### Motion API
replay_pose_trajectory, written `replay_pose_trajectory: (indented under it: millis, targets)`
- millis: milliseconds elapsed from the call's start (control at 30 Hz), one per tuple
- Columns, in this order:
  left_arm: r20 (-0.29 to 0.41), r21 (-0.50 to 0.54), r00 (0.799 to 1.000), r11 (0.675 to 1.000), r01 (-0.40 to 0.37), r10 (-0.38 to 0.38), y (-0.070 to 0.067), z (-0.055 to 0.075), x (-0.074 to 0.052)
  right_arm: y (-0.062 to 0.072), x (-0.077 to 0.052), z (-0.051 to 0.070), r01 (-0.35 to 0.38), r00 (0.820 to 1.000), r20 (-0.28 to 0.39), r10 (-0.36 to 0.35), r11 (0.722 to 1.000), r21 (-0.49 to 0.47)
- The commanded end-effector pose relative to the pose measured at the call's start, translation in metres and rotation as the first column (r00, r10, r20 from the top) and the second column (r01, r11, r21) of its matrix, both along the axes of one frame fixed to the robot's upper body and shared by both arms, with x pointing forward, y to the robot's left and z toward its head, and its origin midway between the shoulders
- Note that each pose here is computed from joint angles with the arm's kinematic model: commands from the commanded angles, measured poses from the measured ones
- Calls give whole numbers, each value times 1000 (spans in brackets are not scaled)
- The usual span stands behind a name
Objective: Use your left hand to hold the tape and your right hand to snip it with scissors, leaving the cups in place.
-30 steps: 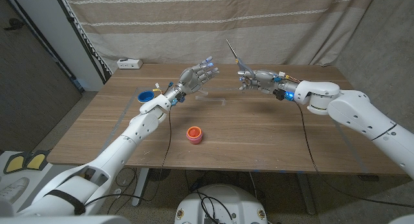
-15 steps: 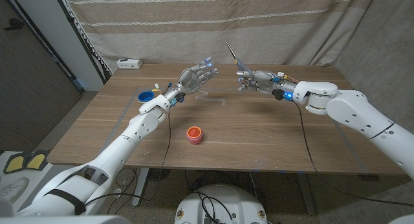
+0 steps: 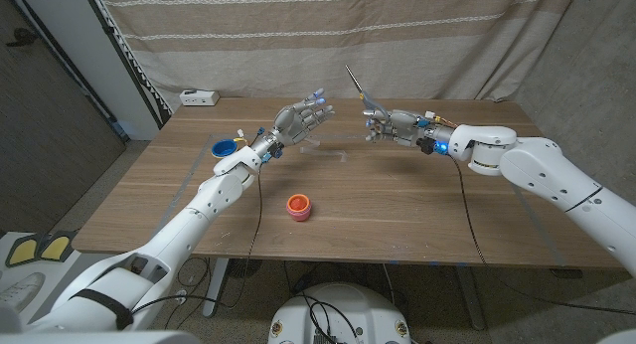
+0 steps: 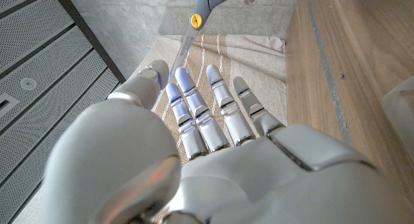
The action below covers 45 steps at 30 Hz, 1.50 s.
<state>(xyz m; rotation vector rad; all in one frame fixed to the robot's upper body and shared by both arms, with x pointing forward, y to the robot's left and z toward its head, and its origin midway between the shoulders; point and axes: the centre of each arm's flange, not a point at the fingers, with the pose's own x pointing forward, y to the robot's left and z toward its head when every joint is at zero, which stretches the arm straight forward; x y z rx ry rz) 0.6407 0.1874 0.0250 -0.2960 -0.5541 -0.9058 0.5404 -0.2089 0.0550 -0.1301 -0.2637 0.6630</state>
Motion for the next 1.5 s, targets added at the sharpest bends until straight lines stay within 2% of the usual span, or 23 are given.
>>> replay_pose_trajectory:
  millis: [33, 1133, 1500]
  targets:
    - [-7, 0, 1000, 1000, 0, 0, 2, 0, 4, 2, 4, 0, 2, 1000, -14, -2, 1000, 8]
    - [-21, -9, 1000, 1000, -8, 8, 3, -2, 12, 3, 10, 2, 1, 1000, 9, -1, 1000, 4]
    - [-30, -21, 999, 1000, -17, 17, 5, -6, 15, 2, 12, 4, -1, 1000, 13, 1, 1000, -2]
